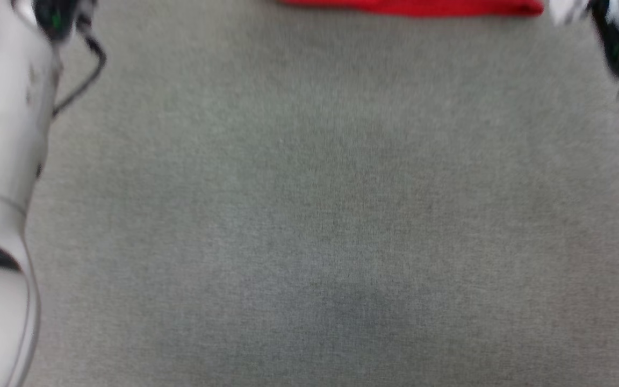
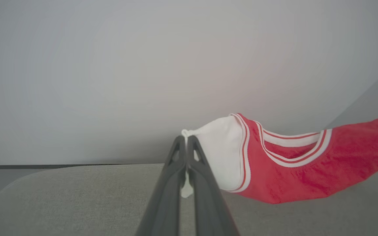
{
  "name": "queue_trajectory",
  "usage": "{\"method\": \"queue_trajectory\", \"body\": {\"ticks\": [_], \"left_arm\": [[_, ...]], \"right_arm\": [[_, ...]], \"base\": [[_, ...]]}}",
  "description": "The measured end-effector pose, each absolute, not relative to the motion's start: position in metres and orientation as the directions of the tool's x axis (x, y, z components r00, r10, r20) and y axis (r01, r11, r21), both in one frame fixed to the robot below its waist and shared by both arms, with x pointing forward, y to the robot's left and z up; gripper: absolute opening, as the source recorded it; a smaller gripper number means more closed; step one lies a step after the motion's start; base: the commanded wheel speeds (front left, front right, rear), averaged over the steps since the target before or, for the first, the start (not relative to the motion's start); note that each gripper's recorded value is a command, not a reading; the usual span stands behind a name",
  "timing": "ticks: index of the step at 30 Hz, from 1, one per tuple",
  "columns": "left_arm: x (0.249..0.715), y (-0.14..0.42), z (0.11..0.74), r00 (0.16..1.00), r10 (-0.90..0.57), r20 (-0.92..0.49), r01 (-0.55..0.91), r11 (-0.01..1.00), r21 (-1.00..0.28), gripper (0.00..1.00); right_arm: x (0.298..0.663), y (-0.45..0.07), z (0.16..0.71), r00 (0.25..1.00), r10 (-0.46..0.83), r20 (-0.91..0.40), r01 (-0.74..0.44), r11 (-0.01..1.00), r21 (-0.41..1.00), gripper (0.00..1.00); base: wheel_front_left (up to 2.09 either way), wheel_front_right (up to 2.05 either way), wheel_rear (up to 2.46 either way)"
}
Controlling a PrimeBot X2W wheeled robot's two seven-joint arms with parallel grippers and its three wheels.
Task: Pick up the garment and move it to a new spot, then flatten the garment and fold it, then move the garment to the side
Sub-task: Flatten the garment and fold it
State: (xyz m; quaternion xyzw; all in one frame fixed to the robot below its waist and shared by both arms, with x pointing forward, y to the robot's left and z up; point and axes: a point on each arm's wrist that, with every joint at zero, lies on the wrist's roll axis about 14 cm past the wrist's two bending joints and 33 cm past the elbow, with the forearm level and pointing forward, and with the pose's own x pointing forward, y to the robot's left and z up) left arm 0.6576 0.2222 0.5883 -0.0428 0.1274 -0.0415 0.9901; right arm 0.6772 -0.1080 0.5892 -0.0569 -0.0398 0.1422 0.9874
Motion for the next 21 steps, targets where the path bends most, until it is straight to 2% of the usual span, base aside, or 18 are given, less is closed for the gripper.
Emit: {"method": "queue_trajectory", "body": {"ticks": [4,9,13,21], "left_arm": [[0.622,0.233,0.584,0.951,-0.096,-0.294,0.070,0.993,-0.096,0.00],[0.571,0.220,0.555,0.912,-0.161,-0.379,0.128,0.986,-0.111,0.00],[0.526,0.225,0.530,0.885,-0.177,-0.430,0.131,0.982,-0.135,0.00],[0.447,0.228,0.494,0.863,-0.205,-0.461,0.131,0.974,-0.186,0.00]], "right_arm": [[0.643,-0.110,0.580,0.951,0.310,-0.006,-0.308,0.944,-0.114,0.00],[0.588,-0.114,0.555,0.921,0.372,-0.112,-0.381,0.922,-0.067,0.00],[0.542,-0.138,0.539,0.904,0.390,-0.176,-0.402,0.915,-0.038,0.00],[0.456,-0.151,0.508,0.853,0.440,-0.281,-0.444,0.894,0.051,0.00]], "base": [[0.00,0.00,0.00],[0.00,0.00,0.00],[0.00,0.00,0.00],[0.00,0.00,0.00]]}}
